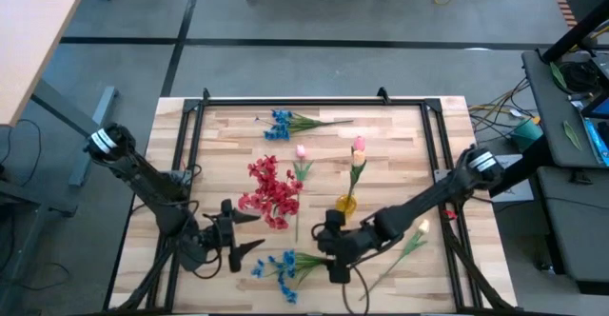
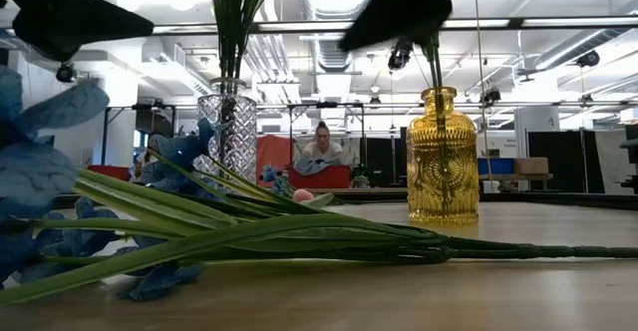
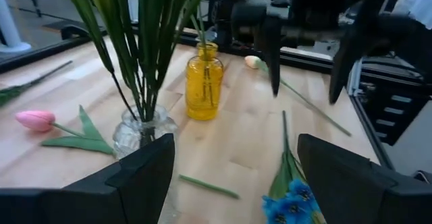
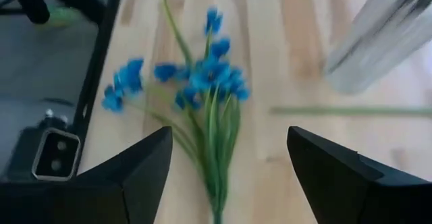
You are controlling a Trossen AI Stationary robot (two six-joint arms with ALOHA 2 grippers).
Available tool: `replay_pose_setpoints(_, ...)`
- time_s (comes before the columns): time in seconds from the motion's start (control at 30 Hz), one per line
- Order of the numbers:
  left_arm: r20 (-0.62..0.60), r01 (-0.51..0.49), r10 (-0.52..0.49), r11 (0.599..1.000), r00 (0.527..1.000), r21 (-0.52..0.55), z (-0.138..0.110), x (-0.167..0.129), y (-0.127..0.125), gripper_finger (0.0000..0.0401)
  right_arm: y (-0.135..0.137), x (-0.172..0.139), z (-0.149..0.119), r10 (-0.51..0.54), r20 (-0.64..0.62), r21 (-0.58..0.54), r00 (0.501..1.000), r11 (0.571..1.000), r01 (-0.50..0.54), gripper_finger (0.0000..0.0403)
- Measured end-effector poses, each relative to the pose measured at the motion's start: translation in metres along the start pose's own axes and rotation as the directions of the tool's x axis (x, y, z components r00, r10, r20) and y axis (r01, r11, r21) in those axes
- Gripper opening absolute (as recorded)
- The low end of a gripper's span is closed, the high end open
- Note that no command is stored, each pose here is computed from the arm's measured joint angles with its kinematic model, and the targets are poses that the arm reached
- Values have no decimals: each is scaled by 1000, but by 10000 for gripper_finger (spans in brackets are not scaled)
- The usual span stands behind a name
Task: Sort flowers into vase by color
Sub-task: Put the bottom blue flower into the transparent vase
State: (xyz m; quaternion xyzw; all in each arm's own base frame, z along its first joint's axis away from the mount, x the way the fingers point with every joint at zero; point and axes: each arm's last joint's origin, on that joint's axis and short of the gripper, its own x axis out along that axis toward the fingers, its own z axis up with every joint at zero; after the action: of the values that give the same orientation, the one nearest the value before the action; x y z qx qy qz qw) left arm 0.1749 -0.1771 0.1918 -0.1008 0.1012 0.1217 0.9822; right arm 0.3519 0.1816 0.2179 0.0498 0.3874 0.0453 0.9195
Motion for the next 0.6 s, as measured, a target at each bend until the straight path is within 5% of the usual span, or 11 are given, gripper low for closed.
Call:
replay_pose_setpoints(0.37,-26,10,-11,999,1000,-38,-7,2,-2,296,24,45,-24,-1,-157,50,988,999,8,279)
replay_pose_setpoints(0.6,-62,41,-46,996,997,-79,-12,3,-4,296,35,86,-26,-156,-279,-31,947,988,154,279)
